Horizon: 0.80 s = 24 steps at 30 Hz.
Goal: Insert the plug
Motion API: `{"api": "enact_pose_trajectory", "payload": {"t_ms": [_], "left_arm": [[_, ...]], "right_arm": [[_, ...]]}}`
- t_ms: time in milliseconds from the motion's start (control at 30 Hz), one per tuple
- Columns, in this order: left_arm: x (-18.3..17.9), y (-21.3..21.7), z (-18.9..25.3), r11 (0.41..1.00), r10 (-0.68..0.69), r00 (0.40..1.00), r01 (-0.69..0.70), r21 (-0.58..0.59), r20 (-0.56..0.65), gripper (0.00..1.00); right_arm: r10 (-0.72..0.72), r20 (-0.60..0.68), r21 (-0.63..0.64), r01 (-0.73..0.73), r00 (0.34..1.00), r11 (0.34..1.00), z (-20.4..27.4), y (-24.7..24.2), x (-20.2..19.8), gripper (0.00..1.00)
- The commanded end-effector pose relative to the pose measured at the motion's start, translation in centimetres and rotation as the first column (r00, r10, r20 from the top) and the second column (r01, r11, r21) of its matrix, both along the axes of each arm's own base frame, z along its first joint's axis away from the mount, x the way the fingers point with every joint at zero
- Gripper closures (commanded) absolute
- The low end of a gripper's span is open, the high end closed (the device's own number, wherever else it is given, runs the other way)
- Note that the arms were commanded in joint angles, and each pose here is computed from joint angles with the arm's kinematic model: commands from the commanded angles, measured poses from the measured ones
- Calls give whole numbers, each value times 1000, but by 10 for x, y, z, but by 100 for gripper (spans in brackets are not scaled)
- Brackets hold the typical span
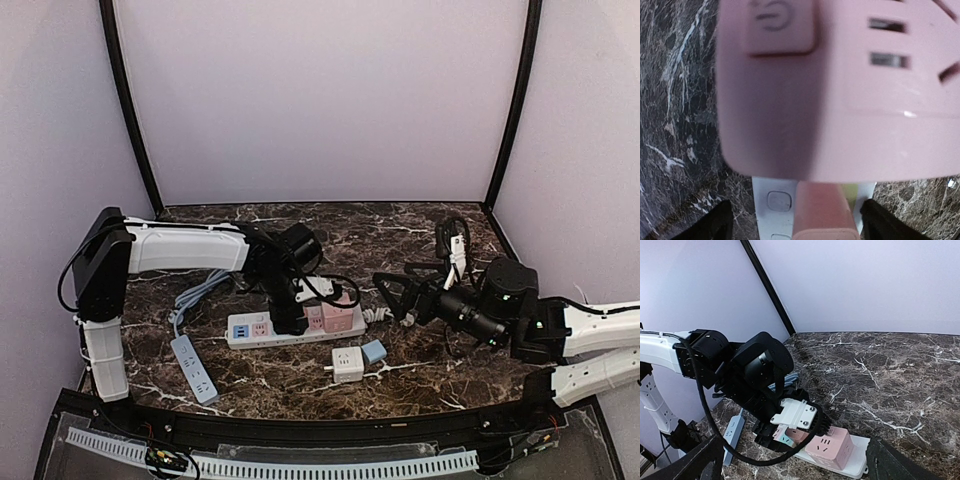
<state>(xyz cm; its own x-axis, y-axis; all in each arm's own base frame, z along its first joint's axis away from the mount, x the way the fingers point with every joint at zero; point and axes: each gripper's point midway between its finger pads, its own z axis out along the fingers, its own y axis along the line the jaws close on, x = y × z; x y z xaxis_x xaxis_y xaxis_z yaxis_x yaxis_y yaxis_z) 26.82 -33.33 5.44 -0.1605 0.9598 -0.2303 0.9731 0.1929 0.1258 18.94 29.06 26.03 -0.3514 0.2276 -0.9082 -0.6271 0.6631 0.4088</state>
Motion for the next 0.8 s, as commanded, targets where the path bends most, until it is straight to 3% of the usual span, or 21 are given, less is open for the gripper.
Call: {"api": "enact_pose_trajectory", "payload": {"t_ms": [0, 433, 600, 767], "left_arm": [[-1, 10, -3, 999, 12, 1000, -12, 31, 2, 3], [1, 7, 45, 998, 27, 997, -23, -63, 68, 1], [21, 11, 72, 991, 94, 973, -71, -116, 210, 1], [50, 30, 97, 969, 236, 887, -187, -159, 398, 1]], "right_arm": [[-3, 21, 25, 2, 1000, 1000, 6, -2, 1, 1], [-14, 26, 29, 13, 1000, 999, 4, -6, 1, 1], [-39, 28, 26, 39, 999, 999, 3, -10, 3, 1], [-50, 33, 13, 49, 998, 999, 2, -11, 5, 1]]}}
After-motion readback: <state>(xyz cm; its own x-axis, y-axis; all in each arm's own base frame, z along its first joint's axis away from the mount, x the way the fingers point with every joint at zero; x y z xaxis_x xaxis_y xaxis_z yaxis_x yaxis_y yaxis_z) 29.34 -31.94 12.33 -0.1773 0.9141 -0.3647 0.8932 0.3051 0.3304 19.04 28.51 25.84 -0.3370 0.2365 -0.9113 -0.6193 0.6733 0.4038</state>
